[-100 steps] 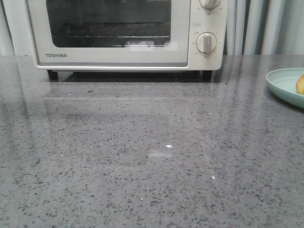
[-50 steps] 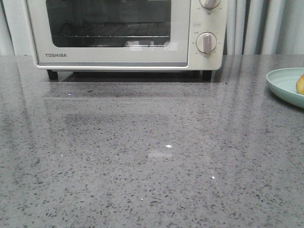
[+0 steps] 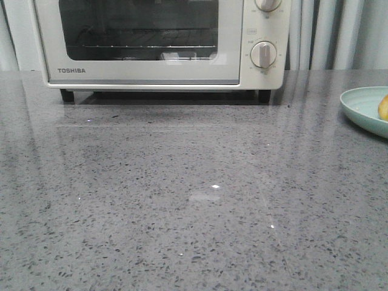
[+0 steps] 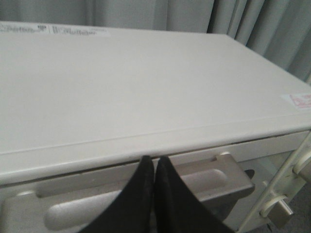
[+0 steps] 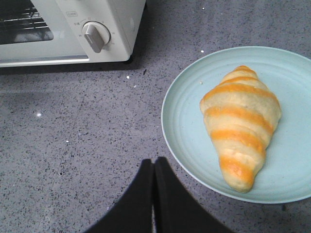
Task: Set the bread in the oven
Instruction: 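Pull the oven door handle down with the left gripper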
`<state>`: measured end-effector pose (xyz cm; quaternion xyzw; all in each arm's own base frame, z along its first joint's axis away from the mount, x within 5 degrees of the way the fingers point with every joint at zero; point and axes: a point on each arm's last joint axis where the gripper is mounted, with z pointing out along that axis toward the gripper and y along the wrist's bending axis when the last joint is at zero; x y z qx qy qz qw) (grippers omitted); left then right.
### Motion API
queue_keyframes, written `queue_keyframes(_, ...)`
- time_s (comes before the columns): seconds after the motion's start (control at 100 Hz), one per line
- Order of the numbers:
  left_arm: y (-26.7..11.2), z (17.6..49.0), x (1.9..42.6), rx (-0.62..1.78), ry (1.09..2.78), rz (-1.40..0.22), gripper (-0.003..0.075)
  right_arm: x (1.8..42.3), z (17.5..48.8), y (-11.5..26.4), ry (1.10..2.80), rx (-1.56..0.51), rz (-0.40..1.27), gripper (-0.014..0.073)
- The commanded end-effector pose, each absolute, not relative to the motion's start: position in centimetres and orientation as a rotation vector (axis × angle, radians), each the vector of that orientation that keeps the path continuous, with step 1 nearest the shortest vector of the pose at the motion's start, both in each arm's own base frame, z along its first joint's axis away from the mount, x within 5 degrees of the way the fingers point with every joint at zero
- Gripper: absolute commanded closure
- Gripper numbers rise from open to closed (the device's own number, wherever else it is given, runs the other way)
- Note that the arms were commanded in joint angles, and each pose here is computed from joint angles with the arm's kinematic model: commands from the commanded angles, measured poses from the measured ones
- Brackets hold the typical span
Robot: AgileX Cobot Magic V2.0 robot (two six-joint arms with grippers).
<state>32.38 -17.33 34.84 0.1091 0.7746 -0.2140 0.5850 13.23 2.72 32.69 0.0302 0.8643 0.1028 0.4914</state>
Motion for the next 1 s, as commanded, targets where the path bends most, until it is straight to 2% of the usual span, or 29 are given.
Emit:
queue_keyframes(0.0, -17.4, 37.2, 32.1, 0.239, 1.711, -0.530, 0.0742, 13.5, 34.3, 2.8, 2.009, 0.052, 0.256, 0.0662)
queue_keyframes(0.41, -17.8, 33.3, 31.0, 0.320, 1.966, -0.483, 0.0742, 13.4, 34.4, 2.8, 2.011, 0.053, 0.255, 0.0662)
queue_keyframes(0.55, -17.6, 31.1, 28.7, 0.334, 1.991, -0.503, 0.0742, 13.2, 34.4, 2.7, 2.014, 0.055, 0.254, 0.0662)
queue_keyframes(0.72, -17.2, 29.3, 23.9, 0.336, 1.983, -0.592, 0.0742, 12.9, 34.4, 2.6, 2.019, 0.057, 0.252, 0.0662)
queue_keyframes(0.86, -16.6, 29.9, 19.4, 0.349, 1.982, -0.701, 0.0742, 12.7, 33.9, 2.5, 2.082, 0.065, 0.232, 0.0662)
queue_keyframes(0.99, -15.5, 32.9, 15.3, 0.402, 1.838, -0.817, 0.0742, 12.3, 33.2, 2.3, 2.174, 0.076, 0.203, 0.0662)
